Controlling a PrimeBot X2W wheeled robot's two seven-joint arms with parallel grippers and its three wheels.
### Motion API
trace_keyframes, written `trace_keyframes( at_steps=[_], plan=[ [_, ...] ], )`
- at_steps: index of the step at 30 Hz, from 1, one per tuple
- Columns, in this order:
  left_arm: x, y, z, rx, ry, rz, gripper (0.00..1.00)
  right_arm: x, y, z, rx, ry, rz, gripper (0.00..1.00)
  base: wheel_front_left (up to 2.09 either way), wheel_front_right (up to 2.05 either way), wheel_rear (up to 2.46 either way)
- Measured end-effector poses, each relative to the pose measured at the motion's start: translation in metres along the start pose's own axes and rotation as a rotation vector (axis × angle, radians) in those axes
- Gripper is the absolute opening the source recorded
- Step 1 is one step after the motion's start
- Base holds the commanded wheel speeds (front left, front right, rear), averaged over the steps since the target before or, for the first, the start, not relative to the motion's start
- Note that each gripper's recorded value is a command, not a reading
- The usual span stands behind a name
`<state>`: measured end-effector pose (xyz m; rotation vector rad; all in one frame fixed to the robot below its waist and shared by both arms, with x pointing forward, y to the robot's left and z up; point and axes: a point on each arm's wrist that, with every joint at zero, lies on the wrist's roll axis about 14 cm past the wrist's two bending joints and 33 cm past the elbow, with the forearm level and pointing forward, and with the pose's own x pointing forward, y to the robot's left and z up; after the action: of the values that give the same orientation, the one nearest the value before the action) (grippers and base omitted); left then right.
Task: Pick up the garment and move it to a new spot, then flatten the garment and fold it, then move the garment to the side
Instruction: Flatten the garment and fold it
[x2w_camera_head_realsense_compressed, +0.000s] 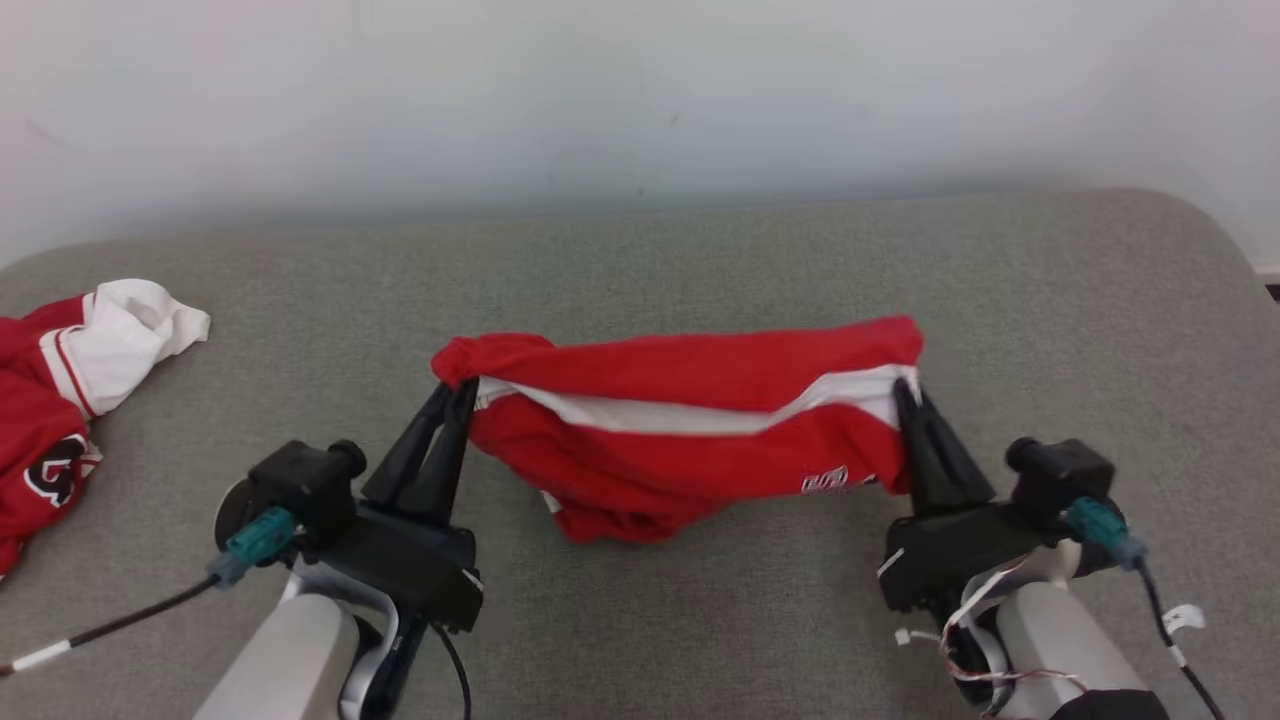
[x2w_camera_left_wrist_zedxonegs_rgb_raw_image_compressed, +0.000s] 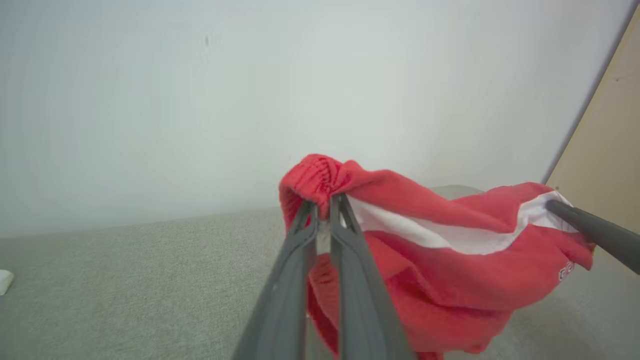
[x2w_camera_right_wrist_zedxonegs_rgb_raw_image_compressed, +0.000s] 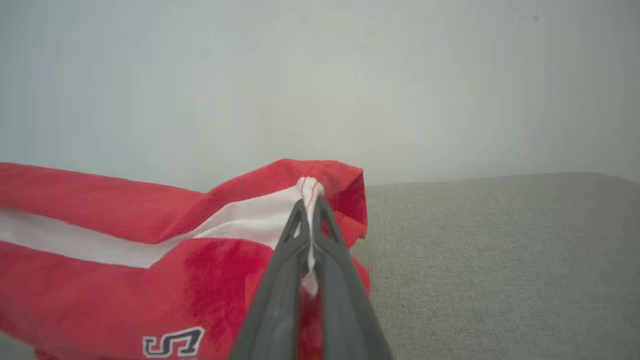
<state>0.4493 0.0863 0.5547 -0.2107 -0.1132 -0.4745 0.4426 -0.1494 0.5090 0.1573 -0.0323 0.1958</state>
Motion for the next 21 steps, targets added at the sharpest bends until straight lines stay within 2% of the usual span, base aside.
trace_keyframes(
  at_steps=[5, 9, 16, 17, 18, 19, 21],
  plan=[
    [-0.019, -0.008, -0.054, -0.031, 0.137, 0.007, 0.0, -0.018, -0.003, -0.045, -0.014, 0.132, -0.01, 0.0, 0.0, 0.0, 0.0],
    [-0.046, -0.012, -0.097, -0.101, 0.245, 0.056, 0.0, -0.041, -0.005, -0.081, -0.01, 0.243, -0.025, 0.0, 0.0, 0.0, 0.0],
    [-0.075, -0.018, -0.117, -0.147, 0.3, 0.096, 0.0, -0.062, -0.004, -0.097, 0.02, 0.283, -0.046, 0.0, 0.0, 0.0, 0.0],
    [-0.078, -0.017, -0.118, -0.146, 0.303, 0.103, 0.0, -0.064, -0.003, -0.096, 0.025, 0.279, -0.047, 0.33, 0.0, 0.0, 0.0],
    [-0.08, -0.016, -0.116, -0.142, 0.299, 0.109, 0.4, -0.066, -0.002, -0.095, 0.027, 0.275, -0.046, 0.95, 0.0, 0.0, 0.0],
    [-0.08, -0.016, -0.116, -0.142, 0.299, 0.109, 1.0, -0.066, -0.002, -0.095, 0.027, 0.275, -0.046, 1.0, 0.0, 0.0, 0.0],
    [-0.083, -0.014, -0.113, -0.139, 0.291, 0.118, 1.0, -0.069, 0.0, -0.092, 0.029, 0.265, -0.044, 1.0, 0.0, 0.0, 0.0]
  ],
)
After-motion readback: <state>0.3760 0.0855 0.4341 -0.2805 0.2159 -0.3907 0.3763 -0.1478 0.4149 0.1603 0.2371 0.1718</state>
